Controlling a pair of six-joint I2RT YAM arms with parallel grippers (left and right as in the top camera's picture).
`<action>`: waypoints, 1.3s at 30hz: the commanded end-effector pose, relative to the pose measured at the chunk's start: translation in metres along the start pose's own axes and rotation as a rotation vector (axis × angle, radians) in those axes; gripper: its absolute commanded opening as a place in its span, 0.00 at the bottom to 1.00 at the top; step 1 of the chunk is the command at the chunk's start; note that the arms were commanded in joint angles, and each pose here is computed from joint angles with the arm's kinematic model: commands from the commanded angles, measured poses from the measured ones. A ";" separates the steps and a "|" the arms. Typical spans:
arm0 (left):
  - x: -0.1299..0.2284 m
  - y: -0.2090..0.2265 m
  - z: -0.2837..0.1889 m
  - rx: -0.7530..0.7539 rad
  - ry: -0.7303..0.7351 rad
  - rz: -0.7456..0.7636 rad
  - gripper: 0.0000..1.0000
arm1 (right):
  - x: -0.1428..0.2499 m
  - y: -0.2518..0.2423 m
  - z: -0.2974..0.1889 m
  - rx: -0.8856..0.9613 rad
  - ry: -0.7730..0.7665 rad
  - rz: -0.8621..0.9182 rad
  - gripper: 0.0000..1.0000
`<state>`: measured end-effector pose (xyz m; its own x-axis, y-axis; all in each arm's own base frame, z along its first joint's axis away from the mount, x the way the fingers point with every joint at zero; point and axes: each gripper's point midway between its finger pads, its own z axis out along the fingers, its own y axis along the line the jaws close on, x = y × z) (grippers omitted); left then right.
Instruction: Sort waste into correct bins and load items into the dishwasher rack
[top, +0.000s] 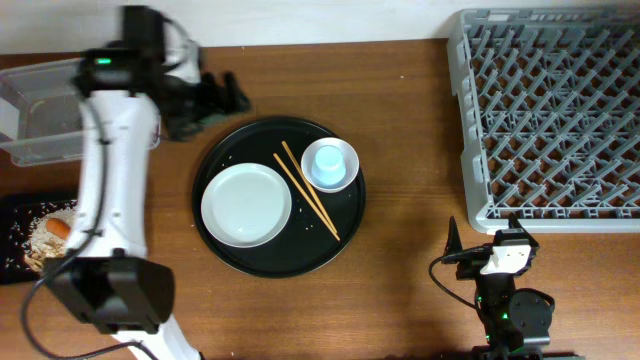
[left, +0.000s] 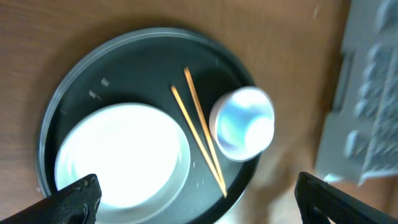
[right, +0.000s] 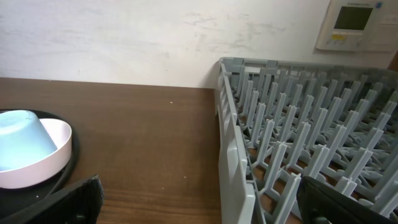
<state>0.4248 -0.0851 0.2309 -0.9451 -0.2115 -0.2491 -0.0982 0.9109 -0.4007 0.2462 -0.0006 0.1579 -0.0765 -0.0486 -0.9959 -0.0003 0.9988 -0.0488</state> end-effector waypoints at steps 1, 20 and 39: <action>0.025 -0.015 0.008 -0.174 0.019 0.084 0.99 | 0.003 0.000 0.000 0.002 0.006 0.007 0.98; 0.056 0.031 -0.052 -0.463 -0.020 -0.067 0.99 | 0.003 0.000 0.000 0.002 0.006 0.007 0.98; 0.045 0.146 -0.113 -0.829 -0.080 -0.238 0.99 | 0.001 0.001 0.000 -0.003 -0.001 0.008 0.98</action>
<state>0.3378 0.0429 0.2473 -0.8767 -0.4186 -0.2370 -0.4657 0.8620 0.2002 0.2462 -0.0006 0.1579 -0.0765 -0.0490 -0.9959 -0.0003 0.9988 -0.0491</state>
